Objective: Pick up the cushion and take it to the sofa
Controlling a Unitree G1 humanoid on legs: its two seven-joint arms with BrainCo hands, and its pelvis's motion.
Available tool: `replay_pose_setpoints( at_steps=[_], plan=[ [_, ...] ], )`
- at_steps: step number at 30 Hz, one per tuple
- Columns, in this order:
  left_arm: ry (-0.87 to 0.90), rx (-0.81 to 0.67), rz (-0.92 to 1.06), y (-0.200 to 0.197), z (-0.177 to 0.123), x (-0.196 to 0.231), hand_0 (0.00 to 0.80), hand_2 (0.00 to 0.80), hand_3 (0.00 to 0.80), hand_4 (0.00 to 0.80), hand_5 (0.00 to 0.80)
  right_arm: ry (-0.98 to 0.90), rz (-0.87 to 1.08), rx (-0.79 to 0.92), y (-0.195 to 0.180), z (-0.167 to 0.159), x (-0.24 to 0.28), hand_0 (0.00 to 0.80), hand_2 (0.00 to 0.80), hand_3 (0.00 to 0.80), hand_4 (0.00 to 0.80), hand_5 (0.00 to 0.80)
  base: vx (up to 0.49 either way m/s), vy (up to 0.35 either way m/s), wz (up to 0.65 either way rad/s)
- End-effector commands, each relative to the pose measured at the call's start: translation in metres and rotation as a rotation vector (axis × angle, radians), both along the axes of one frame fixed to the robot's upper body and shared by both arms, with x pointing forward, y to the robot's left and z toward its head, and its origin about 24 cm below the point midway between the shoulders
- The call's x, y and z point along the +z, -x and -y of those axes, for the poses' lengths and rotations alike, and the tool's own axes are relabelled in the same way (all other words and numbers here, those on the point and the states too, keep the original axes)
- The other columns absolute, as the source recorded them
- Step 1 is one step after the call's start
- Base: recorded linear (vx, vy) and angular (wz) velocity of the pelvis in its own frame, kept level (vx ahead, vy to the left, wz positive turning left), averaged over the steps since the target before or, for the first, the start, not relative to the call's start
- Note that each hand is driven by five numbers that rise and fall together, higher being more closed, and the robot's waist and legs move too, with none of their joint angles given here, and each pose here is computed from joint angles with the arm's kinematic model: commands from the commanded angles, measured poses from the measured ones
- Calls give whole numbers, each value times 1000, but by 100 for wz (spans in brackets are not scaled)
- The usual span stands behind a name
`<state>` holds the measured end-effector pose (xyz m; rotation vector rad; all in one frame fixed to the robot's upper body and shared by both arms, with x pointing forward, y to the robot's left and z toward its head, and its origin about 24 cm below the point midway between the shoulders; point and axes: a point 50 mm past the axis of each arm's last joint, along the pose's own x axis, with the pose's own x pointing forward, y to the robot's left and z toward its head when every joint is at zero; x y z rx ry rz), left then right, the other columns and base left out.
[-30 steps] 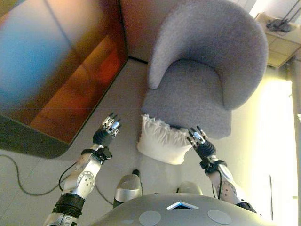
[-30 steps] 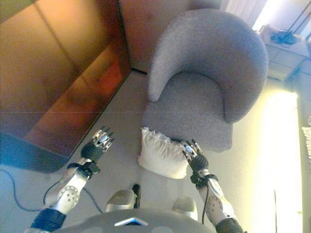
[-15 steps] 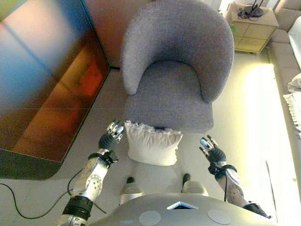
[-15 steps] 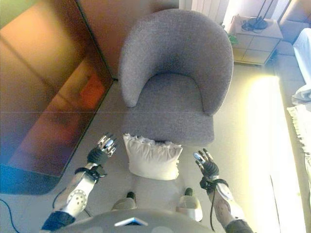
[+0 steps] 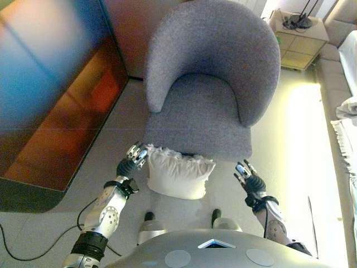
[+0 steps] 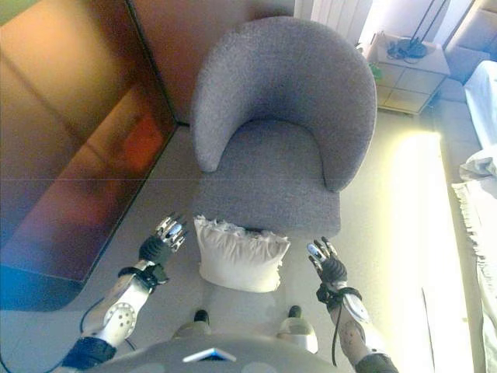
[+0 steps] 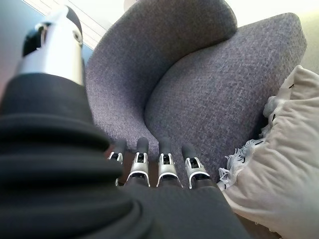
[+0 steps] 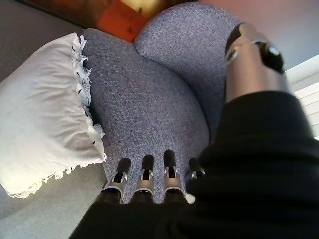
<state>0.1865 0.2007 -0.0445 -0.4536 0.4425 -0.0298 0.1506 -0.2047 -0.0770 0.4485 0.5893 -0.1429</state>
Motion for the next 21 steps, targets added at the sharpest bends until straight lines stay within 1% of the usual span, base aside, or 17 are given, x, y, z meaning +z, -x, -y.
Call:
replay_pose_setpoints(
  at_steps=[1,8,9,10,11,12,14,16,17,19,21],
  plan=[
    [-24,-13,104,-16,-4,18,0,0,0,0,0,15,154,34,-20,0,26,0,0,0,0,0,37,-43,9],
    [-41,-44,121,-19,-1,22,0,0,0,0,0,75,222,91,-32,-1,37,0,0,0,0,0,8,-7,2],
    [-39,-57,129,-20,0,24,0,0,0,0,0,51,239,106,-35,-2,40,0,0,0,0,0,0,0,0],
    [-15,-67,135,-20,2,26,0,0,0,0,0,-14,260,111,-37,-4,43,0,0,0,0,0,0,0,0],
    [55,-79,142,-22,5,29,0,0,0,0,0,-119,300,120,-41,-9,49,0,0,0,0,0,0,0,0],
    [102,-88,148,-23,7,31,0,0,0,0,0,-171,322,125,-42,-13,52,0,0,0,0,0,0,0,0],
    [325,-156,191,-20,21,37,0,0,0,0,0,-352,432,184,-43,-24,64,0,0,0,0,0,-5,40,0],
    [547,-223,225,-15,35,43,0,0,0,0,0,-585,524,224,-40,-34,70,0,0,0,0,0,8,48,0],
    [682,-260,241,-11,42,45,0,0,0,0,0,-735,571,236,-38,-41,72,0,0,0,0,0,23,41,0],
    [910,-306,263,-7,56,48,0,0,0,0,0,-961,618,228,-35,-52,71,0,0,0,0,0,40,39,0],
    [998,-310,269,-5,62,48,0,0,0,0,0,-1042,599,185,-37,-57,67,0,0,0,0,0,42,37,0]
  ],
)
